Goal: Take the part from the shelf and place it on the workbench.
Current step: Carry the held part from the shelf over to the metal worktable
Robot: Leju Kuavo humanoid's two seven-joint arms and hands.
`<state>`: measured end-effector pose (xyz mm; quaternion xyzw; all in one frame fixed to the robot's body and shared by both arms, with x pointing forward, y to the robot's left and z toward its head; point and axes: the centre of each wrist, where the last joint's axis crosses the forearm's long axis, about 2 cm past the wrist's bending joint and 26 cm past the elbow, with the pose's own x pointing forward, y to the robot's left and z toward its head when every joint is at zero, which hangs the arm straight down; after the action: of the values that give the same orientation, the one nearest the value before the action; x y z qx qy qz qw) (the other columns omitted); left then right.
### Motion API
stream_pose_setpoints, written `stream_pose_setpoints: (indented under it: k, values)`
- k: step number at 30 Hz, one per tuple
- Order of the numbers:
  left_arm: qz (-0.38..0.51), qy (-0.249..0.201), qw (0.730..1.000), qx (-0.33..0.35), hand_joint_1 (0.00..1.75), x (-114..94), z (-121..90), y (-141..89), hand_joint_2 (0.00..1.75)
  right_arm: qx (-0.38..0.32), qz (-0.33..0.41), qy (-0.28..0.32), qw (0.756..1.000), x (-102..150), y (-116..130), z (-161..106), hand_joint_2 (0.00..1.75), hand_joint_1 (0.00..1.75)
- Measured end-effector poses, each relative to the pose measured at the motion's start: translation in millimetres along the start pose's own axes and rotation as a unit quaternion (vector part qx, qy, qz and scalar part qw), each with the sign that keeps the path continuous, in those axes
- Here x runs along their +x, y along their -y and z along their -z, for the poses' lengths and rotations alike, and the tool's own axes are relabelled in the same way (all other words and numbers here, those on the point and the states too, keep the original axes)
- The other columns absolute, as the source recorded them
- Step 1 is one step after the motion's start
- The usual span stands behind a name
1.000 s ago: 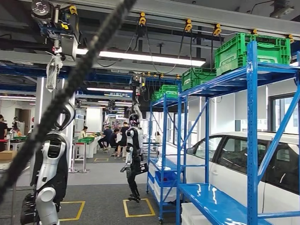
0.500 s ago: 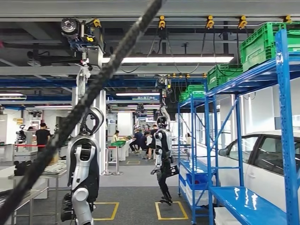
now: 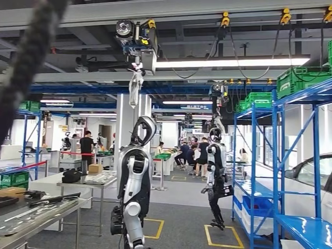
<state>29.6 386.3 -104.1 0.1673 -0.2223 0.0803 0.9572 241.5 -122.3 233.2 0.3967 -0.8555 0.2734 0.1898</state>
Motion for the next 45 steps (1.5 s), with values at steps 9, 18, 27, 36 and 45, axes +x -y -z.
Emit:
stream_pose_setpoints:
  k: [9, 18, 27, 36, 45]
  values:
    - [-0.004, 0.009, 1.000, -0.007, 0.00, 2.9, 0.7, 2.7, 1.75, 0.006, 0.014, 0.008, 1.000, 0.7, 1.4, 4.7, 1.75, 1.75]
    - [-0.007, 0.007, 1.000, -0.010, 0.00, 2.8, 0.3, 5.1, 1.75, 0.015, 0.028, 0.005, 0.999, -2.2, -0.2, 9.7, 1.75, 1.75]
    - [-0.005, -0.010, 1.000, -0.005, 0.00, -1.6, -1.3, 4.7, 1.75, 0.020, 0.029, 0.000, 0.999, -5.4, -1.3, 12.2, 1.75, 1.75]
    - [-0.008, -0.009, 1.000, -0.010, 0.00, 0.3, -1.3, 9.1, 1.75, 0.011, 0.035, -0.026, 0.999, -13.9, -2.2, 2.8, 1.75, 1.75]
    - [-0.009, -0.016, 1.000, -0.015, 0.00, -2.0, -3.3, 15.7, 1.75, 0.010, 0.041, -0.028, 0.999, -16.9, -4.9, 3.6, 1.75, 1.75]
